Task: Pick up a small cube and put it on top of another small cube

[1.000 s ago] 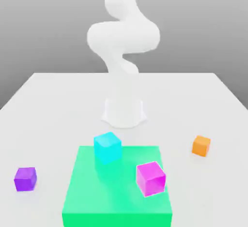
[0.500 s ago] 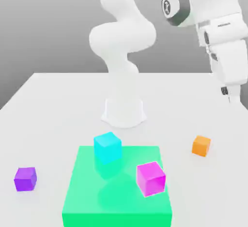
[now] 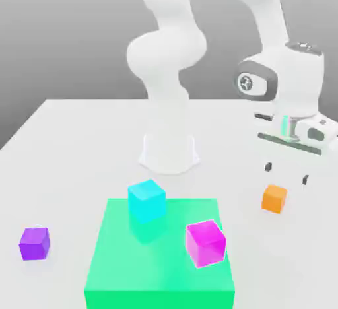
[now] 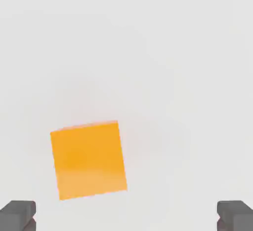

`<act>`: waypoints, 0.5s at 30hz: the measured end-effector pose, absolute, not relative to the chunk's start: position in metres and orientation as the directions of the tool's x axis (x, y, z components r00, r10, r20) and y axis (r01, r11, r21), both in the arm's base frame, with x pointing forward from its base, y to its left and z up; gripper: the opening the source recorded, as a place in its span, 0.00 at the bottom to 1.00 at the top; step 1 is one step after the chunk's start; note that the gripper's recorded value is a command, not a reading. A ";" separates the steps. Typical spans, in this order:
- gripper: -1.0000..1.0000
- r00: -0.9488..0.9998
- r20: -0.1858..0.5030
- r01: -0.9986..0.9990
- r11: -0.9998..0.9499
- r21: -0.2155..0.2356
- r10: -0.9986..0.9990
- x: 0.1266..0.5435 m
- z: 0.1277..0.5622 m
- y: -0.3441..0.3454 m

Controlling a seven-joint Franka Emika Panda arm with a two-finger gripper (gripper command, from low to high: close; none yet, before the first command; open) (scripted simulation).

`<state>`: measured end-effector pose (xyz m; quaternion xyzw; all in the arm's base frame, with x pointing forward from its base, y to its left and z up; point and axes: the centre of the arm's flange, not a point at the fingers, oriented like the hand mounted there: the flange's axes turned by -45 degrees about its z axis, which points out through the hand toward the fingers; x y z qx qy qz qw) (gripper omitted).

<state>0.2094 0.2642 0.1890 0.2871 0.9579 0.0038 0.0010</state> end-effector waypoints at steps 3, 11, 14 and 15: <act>0.50 -0.842 -0.003 0.539 0.842 0.007 0.539 0.211 0.175 0.264; 0.50 -0.842 -0.002 0.540 0.842 0.004 0.540 0.210 0.132 0.262; 0.00 -0.841 -0.001 0.541 0.841 0.002 0.541 0.208 0.127 0.261; 0.00 -0.841 -0.001 0.541 0.841 0.001 0.541 0.208 0.127 0.261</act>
